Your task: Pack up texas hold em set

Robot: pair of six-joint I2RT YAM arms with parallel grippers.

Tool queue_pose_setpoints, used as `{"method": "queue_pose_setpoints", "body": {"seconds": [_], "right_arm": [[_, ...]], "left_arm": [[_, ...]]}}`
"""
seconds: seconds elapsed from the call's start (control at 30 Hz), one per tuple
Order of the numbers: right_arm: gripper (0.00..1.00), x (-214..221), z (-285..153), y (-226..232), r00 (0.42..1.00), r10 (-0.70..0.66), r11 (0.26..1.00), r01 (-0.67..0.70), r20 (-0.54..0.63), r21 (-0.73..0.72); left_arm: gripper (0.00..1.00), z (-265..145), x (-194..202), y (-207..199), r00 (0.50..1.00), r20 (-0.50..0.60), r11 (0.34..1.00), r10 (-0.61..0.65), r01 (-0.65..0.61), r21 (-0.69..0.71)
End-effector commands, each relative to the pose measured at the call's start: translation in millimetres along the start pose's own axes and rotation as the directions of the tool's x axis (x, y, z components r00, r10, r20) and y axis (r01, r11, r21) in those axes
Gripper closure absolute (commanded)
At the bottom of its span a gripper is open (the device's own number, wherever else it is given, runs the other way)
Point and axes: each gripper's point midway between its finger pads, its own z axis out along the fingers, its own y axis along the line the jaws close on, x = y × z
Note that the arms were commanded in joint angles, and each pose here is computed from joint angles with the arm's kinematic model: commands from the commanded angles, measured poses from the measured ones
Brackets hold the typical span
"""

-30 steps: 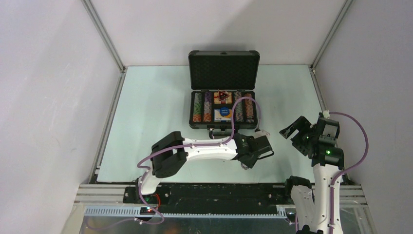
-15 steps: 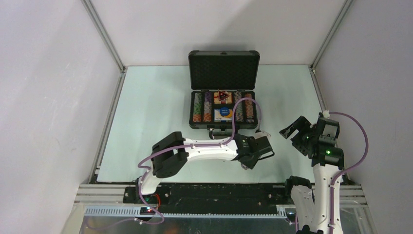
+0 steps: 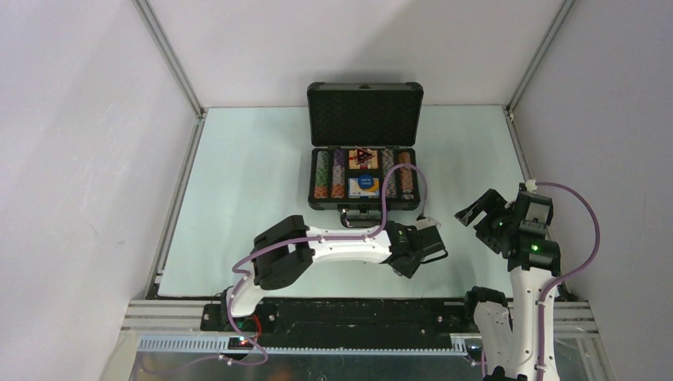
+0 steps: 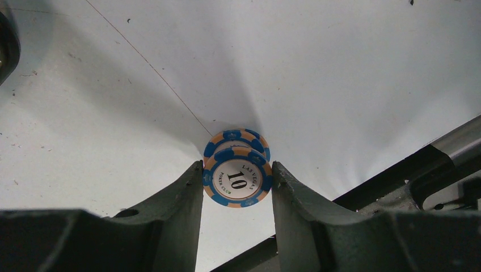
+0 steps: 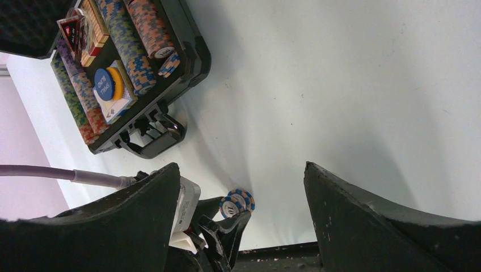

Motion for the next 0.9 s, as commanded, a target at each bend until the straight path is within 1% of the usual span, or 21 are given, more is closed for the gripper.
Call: {"method": "queue_pose_setpoints", "body": {"seconds": [0.0, 0.23, 0.5, 0.6, 0.87], "right_arm": [[0.17, -5.3, -3.8, 7.0, 0.999, -0.035, 0.999, 0.036, 0.024, -0.029], [0.17, -4.8, -3.9, 7.2, 0.999, -0.035, 0.999, 0.036, 0.023, -0.03], [0.17, -4.3, -4.0, 7.9, 0.999, -0.039, 0.999, 0.039, 0.021, -0.033], [0.16, -4.3, -4.1, 8.0, 0.999, -0.039, 0.999, 0.04, 0.022, -0.033], [0.17, -3.8, -4.0, 8.5, 0.999, -0.04, 0.999, 0.041, 0.018, -0.035]], "left_arm": [[0.91, -6.8, -14.9, -9.1, 0.999, 0.039, 1.0, 0.001, -0.001, 0.022], [0.82, -4.6, -13.5, -7.4, 0.999, 0.036, 1.0, 0.002, -0.002, 0.014], [0.77, -0.7, -11.0, -6.7, 1.0, 0.028, 1.0, 0.003, -0.003, 0.008], [0.72, 0.4, -9.6, -6.9, 1.0, 0.024, 1.0, 0.005, -0.006, 0.008], [0.63, 1.1, -9.8, -6.5, 1.0, 0.025, 1.0, 0.005, -0.005, 0.006]]}}
